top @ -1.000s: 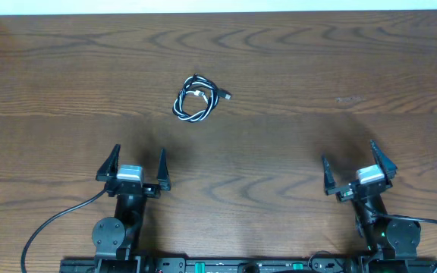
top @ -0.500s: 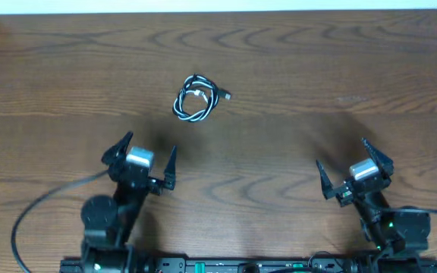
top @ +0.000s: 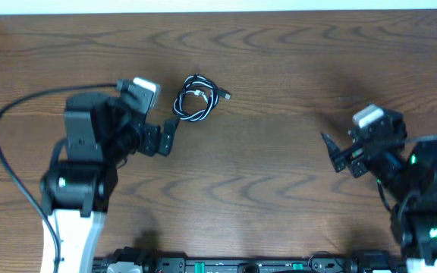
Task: Untangle cables
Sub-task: 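Move the left gripper over the black-and-white cable bundle and grasp it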
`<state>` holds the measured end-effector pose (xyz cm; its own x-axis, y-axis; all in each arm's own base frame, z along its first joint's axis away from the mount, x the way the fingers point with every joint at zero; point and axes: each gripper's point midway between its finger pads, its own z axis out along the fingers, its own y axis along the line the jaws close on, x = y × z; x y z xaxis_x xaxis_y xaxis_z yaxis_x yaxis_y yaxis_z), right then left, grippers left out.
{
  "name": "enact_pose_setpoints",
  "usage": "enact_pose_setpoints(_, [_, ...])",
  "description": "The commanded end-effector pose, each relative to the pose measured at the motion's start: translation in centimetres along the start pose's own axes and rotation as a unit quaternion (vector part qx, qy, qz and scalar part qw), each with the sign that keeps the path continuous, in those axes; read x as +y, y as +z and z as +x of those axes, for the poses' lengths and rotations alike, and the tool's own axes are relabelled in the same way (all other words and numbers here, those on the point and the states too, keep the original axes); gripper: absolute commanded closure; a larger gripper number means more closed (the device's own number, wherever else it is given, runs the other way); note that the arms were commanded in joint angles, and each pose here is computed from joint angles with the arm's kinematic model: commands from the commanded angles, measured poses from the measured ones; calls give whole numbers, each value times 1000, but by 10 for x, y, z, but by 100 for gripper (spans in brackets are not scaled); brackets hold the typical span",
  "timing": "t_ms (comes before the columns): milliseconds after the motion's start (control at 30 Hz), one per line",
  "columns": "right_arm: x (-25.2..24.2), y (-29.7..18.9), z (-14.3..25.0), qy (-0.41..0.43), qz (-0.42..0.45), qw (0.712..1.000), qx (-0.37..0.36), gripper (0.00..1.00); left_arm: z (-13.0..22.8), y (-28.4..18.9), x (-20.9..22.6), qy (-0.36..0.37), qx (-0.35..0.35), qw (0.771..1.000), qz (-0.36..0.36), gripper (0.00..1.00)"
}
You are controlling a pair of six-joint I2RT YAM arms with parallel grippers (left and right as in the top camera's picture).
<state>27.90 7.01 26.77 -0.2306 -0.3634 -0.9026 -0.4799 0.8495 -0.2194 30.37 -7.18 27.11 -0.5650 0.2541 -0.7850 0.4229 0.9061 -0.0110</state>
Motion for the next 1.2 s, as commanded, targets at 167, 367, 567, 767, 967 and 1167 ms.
enact_pose_setpoints(167, [-18,28,-27,71,-53,990,111,1,-16,5,1,-108,22,994,13,2])
enact_pose_setpoints(367, [-13,30,-14,200,-54,963,171,1,-5,4,-11,-273,51,960,33,2])
enact_pose_setpoints(567, [-8,26,-6,266,-47,943,193,1,-5,4,-11,-323,53,945,30,2])
enact_pose_setpoints(767, [-6,26,-7,310,-45,930,194,1,-3,4,-3,-319,52,946,8,2])
enact_pose_setpoints(967, [2,29,-23,311,-85,932,166,1,-8,13,-3,-291,49,955,21,2])
enact_pose_setpoints(1167, [6,31,-35,308,-110,935,141,1,-25,48,4,-262,48,963,44,9])
